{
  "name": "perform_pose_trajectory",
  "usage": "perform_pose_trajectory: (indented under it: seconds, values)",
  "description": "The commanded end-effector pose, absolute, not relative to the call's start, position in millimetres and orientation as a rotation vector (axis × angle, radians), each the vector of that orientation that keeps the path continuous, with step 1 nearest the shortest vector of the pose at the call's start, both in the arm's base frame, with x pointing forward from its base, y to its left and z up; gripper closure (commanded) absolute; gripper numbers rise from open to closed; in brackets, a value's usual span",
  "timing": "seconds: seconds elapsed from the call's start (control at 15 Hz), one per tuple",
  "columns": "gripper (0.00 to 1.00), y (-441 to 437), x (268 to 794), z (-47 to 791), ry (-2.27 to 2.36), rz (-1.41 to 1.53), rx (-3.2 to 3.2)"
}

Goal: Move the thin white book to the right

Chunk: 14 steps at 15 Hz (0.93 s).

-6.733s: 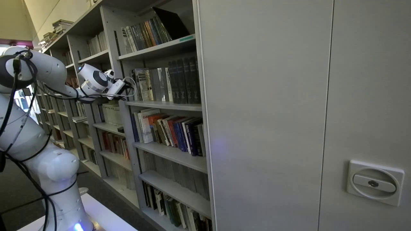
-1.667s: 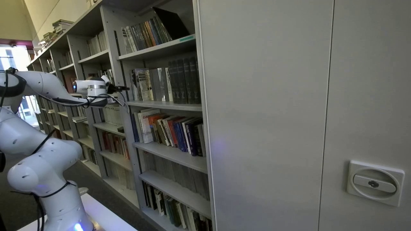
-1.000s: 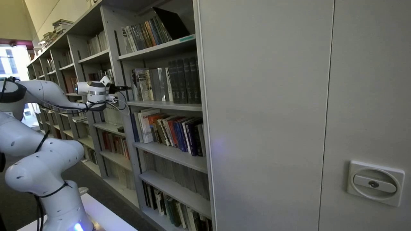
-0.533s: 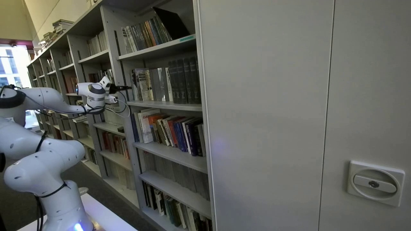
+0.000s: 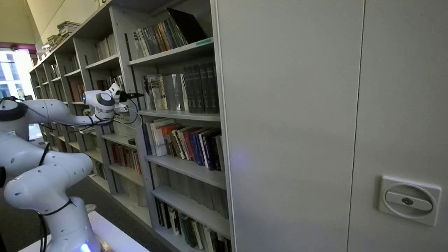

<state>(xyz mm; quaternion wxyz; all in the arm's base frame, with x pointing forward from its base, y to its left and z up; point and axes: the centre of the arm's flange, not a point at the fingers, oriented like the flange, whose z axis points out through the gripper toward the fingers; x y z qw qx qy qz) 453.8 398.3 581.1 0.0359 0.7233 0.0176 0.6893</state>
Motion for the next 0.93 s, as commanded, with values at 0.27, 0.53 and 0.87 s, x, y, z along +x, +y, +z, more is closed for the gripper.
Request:
perform_pose_trajectory:
  seconds: [0.27, 0.53, 0.87]
  values:
    - [0.00, 397.8, 454.1, 581.2, 0.064, 2.115, 2.203]
    - [0.00, 398.1, 454.0, 580.9, 0.065, 2.115, 2.200]
    - [0.00, 398.0, 454.1, 580.9, 0.065, 2.115, 2.200]
